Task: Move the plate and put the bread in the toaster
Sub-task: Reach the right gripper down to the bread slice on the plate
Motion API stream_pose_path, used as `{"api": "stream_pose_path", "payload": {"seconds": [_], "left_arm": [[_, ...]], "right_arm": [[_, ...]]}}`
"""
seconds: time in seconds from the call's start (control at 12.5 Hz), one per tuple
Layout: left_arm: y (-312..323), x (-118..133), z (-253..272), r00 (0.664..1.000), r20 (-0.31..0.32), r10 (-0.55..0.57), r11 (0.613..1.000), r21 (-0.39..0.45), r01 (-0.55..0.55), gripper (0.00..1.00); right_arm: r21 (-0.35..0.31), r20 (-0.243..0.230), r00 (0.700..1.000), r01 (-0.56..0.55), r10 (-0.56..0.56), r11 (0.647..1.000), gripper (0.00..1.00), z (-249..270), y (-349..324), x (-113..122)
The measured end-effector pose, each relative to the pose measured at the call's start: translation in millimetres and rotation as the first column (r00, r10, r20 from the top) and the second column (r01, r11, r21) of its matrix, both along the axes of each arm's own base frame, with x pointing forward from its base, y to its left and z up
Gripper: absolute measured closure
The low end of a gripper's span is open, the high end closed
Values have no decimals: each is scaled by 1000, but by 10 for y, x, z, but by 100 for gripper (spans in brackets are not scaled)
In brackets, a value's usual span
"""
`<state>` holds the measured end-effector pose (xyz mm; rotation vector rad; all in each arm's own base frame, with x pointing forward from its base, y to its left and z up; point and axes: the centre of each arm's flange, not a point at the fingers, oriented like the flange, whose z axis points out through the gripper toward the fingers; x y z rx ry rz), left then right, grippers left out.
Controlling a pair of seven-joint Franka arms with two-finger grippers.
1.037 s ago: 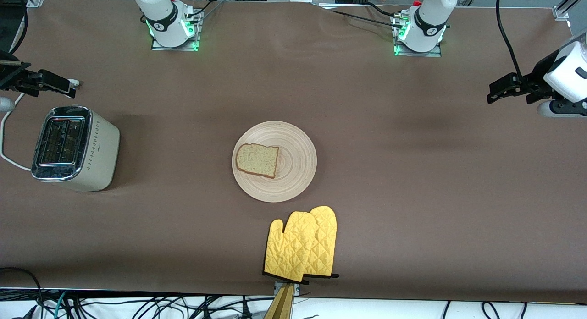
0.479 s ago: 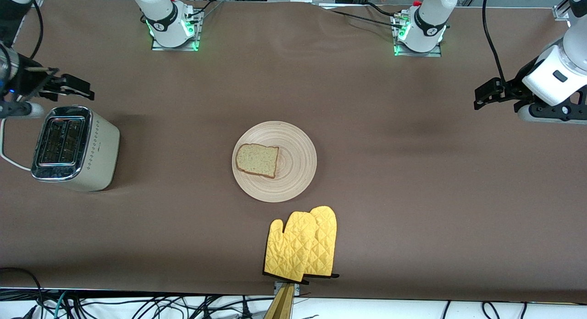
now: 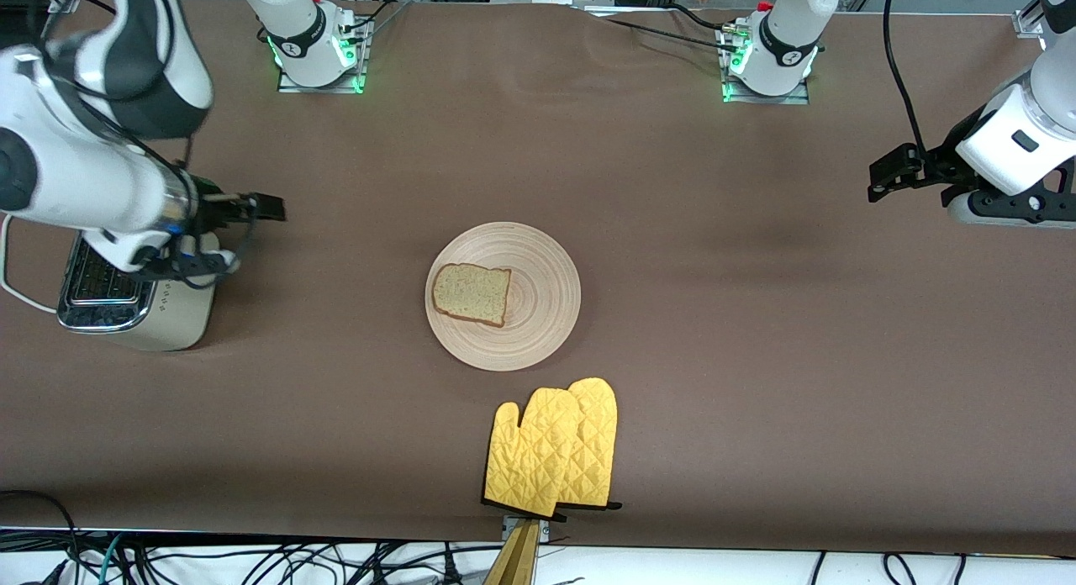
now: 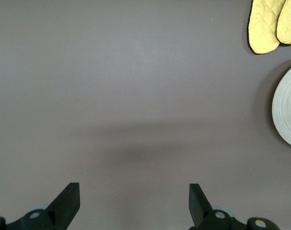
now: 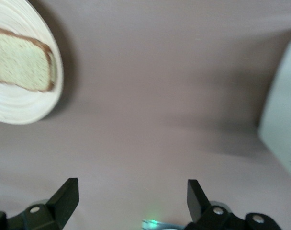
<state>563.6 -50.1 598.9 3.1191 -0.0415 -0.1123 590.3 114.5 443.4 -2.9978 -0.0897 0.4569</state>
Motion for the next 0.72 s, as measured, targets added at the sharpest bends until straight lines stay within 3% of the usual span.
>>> {"api": "stream_pose_path", "payload": {"seconds": [0.16,0.48,0.72], "left_arm": [[-4,-1,0,1000,0,-1,1000,0,1,0],[-3,1,4,1000,1,-1,1000,0,1,0],[-2,16,10,1000,12,0,1000,-1,0,0]], "right_arm": [[6,3,999,50,-51,999,0,-231,419,38],[-20,99,986,138,-135,990,0,-764,1490,21],[-12,133,980,151,-149,988,6,-1277,1790,60]]}}
